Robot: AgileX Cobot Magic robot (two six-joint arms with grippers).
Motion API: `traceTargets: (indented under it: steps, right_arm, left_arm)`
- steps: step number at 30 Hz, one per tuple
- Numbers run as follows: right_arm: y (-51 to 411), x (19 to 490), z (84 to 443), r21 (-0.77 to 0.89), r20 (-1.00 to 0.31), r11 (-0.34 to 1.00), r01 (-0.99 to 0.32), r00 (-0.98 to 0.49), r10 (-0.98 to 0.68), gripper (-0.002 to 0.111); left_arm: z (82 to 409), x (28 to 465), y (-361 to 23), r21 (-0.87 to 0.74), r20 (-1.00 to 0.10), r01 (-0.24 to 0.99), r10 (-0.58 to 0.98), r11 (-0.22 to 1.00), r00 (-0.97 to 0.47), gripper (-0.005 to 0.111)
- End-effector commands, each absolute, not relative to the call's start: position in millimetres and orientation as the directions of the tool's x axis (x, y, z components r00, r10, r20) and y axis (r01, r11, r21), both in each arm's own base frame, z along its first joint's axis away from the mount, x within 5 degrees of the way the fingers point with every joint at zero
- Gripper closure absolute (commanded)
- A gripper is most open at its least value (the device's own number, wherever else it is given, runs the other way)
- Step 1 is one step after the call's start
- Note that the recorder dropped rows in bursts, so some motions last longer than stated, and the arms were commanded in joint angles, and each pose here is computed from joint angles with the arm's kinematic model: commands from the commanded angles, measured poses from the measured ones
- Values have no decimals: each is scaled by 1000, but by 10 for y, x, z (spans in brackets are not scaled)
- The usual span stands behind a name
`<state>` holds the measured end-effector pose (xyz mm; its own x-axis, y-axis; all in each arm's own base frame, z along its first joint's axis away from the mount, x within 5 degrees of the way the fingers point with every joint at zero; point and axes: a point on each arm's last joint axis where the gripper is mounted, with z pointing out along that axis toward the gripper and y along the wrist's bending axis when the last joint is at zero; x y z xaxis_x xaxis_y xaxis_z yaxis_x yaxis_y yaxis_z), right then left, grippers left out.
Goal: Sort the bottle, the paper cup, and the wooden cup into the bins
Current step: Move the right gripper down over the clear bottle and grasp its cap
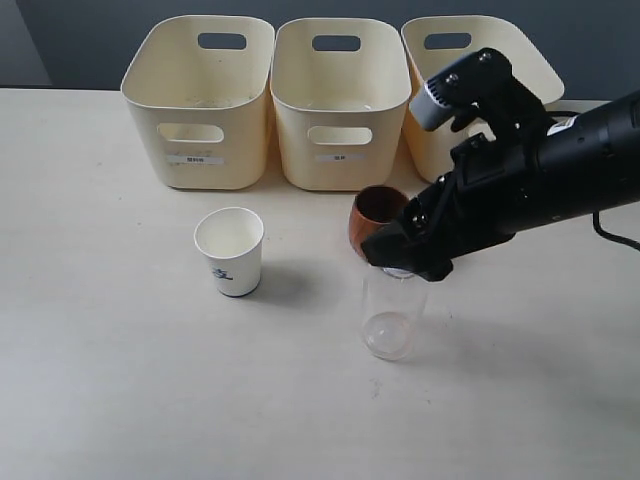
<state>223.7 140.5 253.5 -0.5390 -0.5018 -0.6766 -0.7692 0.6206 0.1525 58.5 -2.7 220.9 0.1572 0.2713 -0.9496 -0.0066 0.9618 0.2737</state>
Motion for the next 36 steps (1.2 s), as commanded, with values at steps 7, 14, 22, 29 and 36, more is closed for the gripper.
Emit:
traceTargets:
  steps: [7, 14, 22, 29, 36]
  right_arm:
    - [1438, 2349, 2359, 159, -637, 635, -756, -570, -519, 27]
    - [1448, 2375, 2300, 171, -622, 642, -748, -587, -518, 27]
    - [1450, 2426, 2247, 159, -622, 659, -735, -593, -512, 27]
    - [1450, 2427, 2247, 157, -623, 660, -735, -592, -511, 27]
    - [1451, 2405, 2239, 166, -609, 646, -745, -593, -527, 52]
  left_arm:
    - [2206, 583, -28, 272, -950, -5, 269, 962, 160, 107]
    - [2206, 583, -28, 272, -950, -5, 269, 962, 160, 107]
    - [2206, 583, -28, 272, -950, -5, 269, 962, 160, 107]
    - [2206, 583, -28, 272, -950, -5, 269, 962, 160, 107]
    - [2206, 583, -28, 272, -950, -5, 269, 962, 160, 107]
